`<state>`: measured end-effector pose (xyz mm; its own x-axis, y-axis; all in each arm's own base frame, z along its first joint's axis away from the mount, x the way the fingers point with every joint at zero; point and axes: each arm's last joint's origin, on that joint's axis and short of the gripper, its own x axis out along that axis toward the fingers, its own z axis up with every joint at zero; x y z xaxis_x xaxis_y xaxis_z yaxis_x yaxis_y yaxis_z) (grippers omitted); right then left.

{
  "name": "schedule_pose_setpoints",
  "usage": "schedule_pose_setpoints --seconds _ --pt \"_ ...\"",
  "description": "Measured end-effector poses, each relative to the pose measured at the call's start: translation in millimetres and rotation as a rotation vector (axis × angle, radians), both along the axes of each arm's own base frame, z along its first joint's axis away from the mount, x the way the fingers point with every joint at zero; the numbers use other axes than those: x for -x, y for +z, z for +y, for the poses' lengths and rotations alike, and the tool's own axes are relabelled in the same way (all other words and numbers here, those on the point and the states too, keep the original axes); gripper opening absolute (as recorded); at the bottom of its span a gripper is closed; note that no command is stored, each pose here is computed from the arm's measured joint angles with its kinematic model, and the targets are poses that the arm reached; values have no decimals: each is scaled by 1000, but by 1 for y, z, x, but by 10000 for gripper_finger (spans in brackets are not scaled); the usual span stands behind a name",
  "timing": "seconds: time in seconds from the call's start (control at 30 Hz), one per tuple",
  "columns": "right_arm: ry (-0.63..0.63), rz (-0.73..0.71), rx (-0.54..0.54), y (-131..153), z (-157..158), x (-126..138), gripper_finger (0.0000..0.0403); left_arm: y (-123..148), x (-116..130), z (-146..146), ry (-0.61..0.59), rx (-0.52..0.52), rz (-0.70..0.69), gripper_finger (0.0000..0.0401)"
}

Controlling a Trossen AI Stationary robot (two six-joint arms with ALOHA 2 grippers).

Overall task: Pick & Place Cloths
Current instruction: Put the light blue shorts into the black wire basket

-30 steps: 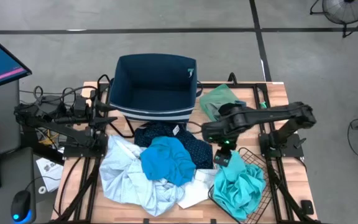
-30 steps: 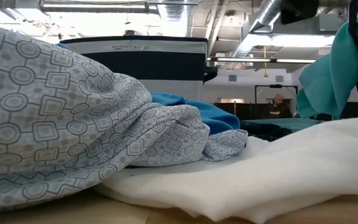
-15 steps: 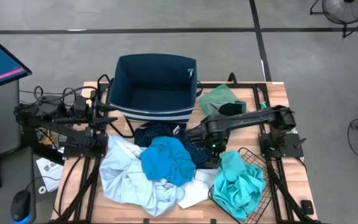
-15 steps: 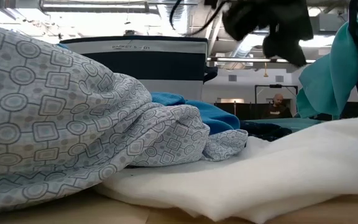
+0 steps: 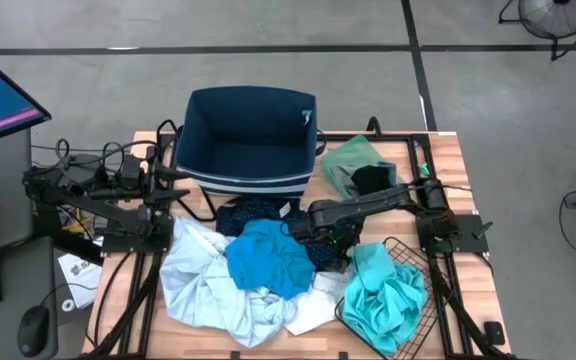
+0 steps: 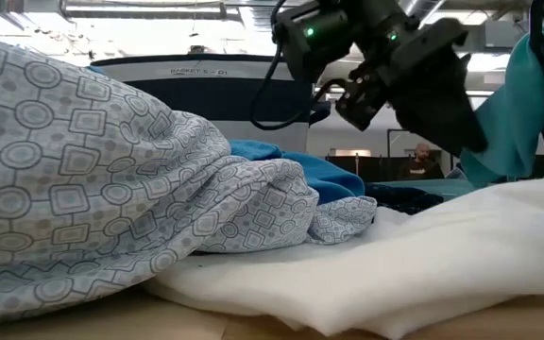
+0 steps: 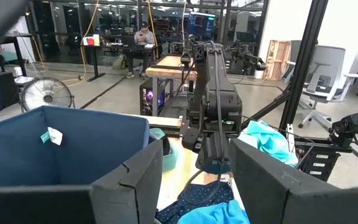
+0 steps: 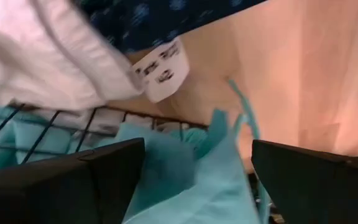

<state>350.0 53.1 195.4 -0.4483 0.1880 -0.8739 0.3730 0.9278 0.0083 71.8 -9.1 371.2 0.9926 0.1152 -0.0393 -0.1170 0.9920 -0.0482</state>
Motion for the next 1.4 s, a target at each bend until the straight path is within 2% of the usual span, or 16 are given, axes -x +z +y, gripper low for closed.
schedule_pose_setpoints --seconds 0.07,0.13,0.2,0.33,0.37,0.5,0.63,0.7,0.9,1.03,1.2,1.4 --pt "-7 4 19 -1 0 0 269 0 0 0 0 -1 2 173" --pt "-24 8 29 -1 0 0 235 0 0 0 0 -1 4 173" --pt "-39 11 35 -1 0 0 181 -1 0 0 0 -2 6 173" --pt "-31 2 25 2 -1 0 40 -1 0 0 0 -2 6 173" --pt "-26 1 20 2 -1 1 21 -1 0 0 0 -2 6 173" --pt "-26 -40 16 15 0 2 6 -1 0 0 0 -2 6 173" --pt "-86 -191 37 61 -1 6 3 -1 0 0 0 -2 6 173" --pt "-149 -290 52 93 -1 15 3 -1 0 0 1 -2 6 173" --pt "-387 -495 62 171 12 72 1 -1 0 0 1 -2 6 173" --pt "-517 -559 42 201 36 114 1 -1 0 0 1 -2 6 173" --pt "-623 -500 48 203 78 147 1 -1 0 0 1 -2 6 173" --pt "-660 -272 177 158 127 159 0 -1 0 0 1 -2 6 173"
